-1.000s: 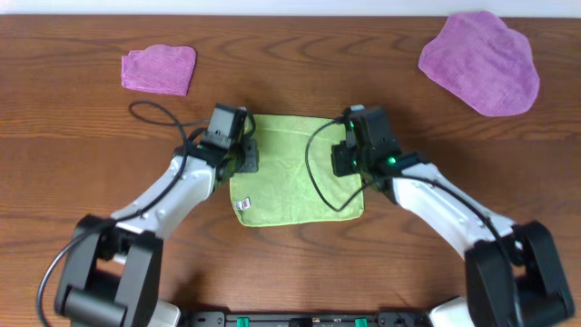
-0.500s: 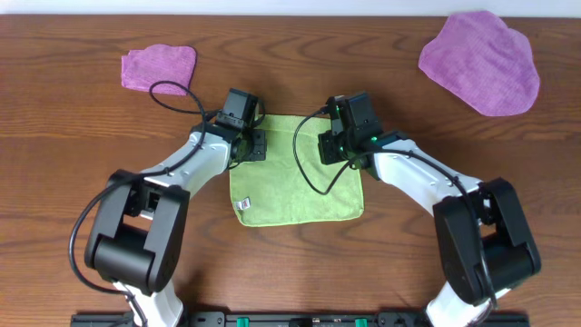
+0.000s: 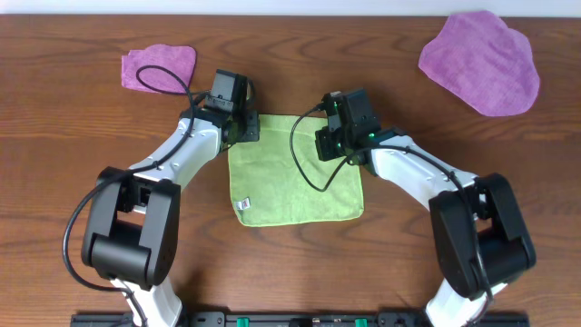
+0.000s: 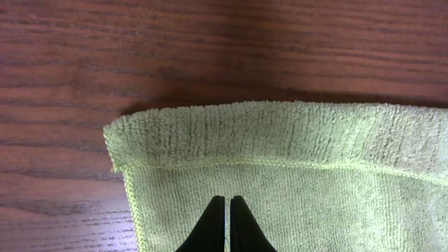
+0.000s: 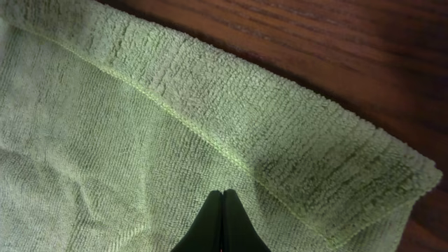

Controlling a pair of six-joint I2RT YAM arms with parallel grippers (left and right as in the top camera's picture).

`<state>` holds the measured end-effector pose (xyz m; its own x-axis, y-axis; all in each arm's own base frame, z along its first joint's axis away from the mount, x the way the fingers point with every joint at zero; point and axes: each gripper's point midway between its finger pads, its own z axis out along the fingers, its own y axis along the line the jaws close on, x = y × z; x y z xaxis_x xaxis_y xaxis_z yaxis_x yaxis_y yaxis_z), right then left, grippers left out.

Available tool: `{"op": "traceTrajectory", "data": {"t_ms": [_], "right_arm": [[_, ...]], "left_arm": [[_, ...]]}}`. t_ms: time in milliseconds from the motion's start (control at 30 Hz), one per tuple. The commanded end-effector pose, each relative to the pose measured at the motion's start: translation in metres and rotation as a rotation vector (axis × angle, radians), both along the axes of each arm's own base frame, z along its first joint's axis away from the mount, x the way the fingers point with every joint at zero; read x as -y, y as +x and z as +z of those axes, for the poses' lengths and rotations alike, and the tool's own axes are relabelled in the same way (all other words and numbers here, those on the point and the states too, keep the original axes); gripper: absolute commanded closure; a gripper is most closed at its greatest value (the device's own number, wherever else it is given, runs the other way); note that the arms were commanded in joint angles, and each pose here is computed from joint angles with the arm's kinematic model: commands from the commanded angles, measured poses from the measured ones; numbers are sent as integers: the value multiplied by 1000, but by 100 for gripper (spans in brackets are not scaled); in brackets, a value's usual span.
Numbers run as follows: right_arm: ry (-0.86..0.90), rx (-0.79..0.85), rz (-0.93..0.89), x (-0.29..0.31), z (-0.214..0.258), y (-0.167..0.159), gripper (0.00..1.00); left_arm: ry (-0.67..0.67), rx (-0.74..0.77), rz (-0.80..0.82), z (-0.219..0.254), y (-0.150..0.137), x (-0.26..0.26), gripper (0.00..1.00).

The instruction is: Fold the cloth

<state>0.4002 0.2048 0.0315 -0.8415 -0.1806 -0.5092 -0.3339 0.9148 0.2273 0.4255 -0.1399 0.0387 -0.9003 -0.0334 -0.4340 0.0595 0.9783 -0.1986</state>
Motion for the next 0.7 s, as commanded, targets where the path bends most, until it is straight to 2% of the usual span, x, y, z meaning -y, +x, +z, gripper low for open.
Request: {"op": "traceTrajectory", "data": {"t_ms": [0, 167, 667], "right_arm": [[17, -4, 23, -6, -2, 8, 99], [15, -21, 28, -10, 0, 15, 99], [-6, -33, 38, -10, -5, 16, 99]], "left_arm": [[10, -11, -22, -7, 2, 2, 94], [-18, -61, -43, -21, -5, 8, 94], [-23, -60, -63, -19, -7, 17, 94]]}}
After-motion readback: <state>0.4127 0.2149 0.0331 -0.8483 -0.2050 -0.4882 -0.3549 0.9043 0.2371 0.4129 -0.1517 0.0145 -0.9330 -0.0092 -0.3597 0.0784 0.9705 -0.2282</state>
